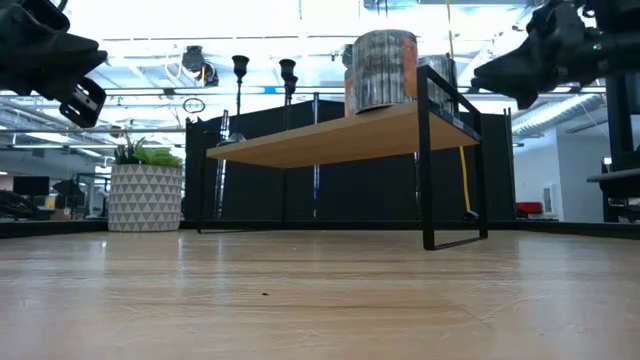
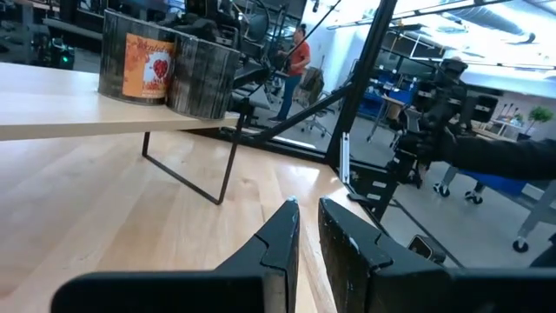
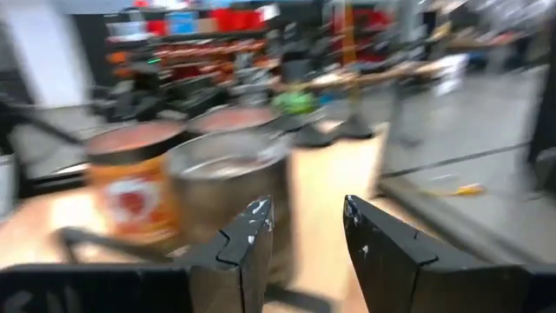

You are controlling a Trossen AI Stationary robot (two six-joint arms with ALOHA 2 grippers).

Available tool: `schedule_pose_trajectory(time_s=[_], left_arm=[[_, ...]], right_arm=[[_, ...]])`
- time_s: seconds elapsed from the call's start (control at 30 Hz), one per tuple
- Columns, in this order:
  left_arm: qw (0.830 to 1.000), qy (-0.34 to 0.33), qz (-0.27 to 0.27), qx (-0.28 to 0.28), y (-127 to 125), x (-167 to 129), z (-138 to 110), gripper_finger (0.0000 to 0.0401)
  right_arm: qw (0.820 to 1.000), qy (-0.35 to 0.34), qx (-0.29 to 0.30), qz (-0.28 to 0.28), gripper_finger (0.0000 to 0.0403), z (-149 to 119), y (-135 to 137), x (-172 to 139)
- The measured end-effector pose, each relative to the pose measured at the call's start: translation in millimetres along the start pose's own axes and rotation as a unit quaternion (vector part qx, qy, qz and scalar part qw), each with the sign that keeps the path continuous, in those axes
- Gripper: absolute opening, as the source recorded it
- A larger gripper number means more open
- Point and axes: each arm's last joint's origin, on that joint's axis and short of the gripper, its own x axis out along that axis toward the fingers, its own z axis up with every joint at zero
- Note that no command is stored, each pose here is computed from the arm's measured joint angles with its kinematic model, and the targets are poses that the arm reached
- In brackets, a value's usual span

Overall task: Pick & Place candle stick holders
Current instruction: Return to Home Position

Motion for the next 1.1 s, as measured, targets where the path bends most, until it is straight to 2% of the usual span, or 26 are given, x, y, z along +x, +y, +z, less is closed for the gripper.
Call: schedule_pose_trajectory(time_s=[0.1,0.2,0.33,0.57,0.83,0.97,1.1], left_arm=[[1.0,0.0,0.0,0.0,0.0,0.0,-0.1,0.0051],[1.0,-0.001,0.0,0.0,0.0,0.0,0.1,0.0051],[1.0,-0.005,0.001,-0.002,-0.1,0.0,0.7,0.0051],[1.0,-0.007,0.001,-0.003,-0.1,0.1,0.9,0.0051],[1.0,-0.007,0.001,-0.004,-0.1,0.1,1.0,0.0051],[1.0,-0.008,0.001,-0.004,-0.1,0.1,1.1,0.0051],[1.0,-0.008,0.001,-0.004,-0.1,0.1,1.1,0.0051]], right_arm=[[0.998,-0.021,-0.029,-0.048,0.0134,4.6,-1.6,-4.9],[0.995,-0.012,-0.038,-0.091,0.0134,1.5,-3.0,-11.8],[0.995,0.003,-0.038,-0.091,0.0134,-5.7,-2.2,-19.8],[0.993,-0.038,-0.06,-0.093,0.0134,-13.3,-2.6,-22.7],[0.99,0.014,-0.067,-0.126,0.0134,-42.5,-8.7,-14.8],[0.983,0.017,-0.088,-0.159,0.0134,-43.9,-10.8,-14.9],[0.981,0.021,-0.112,-0.156,0.0134,-44.1,-10.7,-14.8]])
